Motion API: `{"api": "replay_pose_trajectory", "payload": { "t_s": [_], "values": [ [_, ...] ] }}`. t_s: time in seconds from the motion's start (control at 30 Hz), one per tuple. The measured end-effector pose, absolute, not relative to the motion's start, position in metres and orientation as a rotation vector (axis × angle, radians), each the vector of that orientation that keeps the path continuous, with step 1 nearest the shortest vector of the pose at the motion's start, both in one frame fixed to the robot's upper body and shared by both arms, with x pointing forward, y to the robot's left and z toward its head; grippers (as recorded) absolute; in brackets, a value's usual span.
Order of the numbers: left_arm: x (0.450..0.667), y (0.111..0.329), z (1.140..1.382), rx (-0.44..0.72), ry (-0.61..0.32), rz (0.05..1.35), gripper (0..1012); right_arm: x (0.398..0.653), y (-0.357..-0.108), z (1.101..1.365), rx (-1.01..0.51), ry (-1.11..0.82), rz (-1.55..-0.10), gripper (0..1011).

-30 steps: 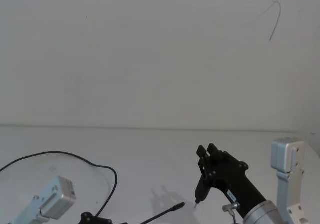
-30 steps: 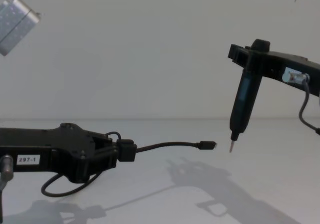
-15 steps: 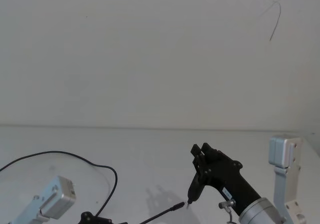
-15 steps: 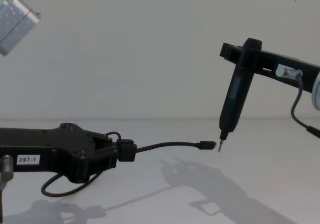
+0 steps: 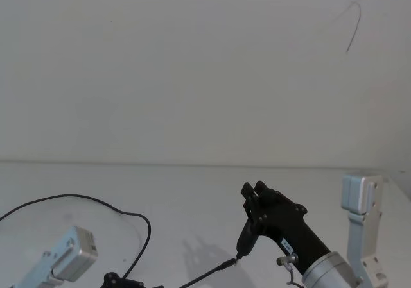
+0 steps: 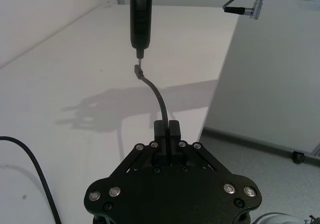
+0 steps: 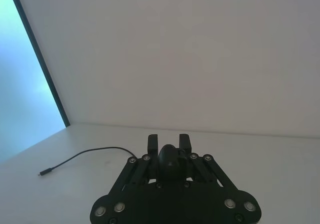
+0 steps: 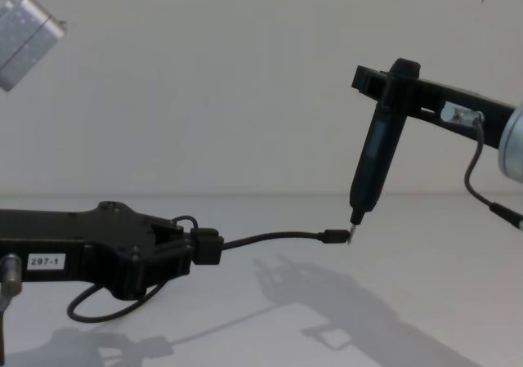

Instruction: Pick up the data cable with the one hand.

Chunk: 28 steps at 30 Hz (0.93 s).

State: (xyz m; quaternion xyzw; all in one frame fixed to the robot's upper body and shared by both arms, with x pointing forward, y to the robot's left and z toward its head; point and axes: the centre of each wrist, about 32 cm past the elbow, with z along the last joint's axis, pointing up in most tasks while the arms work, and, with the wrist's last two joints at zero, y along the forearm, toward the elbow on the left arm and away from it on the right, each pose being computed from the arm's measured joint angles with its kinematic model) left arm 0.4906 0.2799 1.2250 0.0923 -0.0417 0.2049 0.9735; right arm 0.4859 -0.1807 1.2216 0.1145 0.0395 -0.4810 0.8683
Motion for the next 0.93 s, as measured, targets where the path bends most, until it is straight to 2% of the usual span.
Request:
{"api": "replay_pose_trajectory", "payload": {
  "t_s": [0.93],
  "values": [
    [0.4906, 0.2799, 1.2250, 0.186, -0.084, 0.413, 47, 0.4943, -0.1824, 1.2206, 0.269, 0.105, -0.976, 250]
  ]
}}
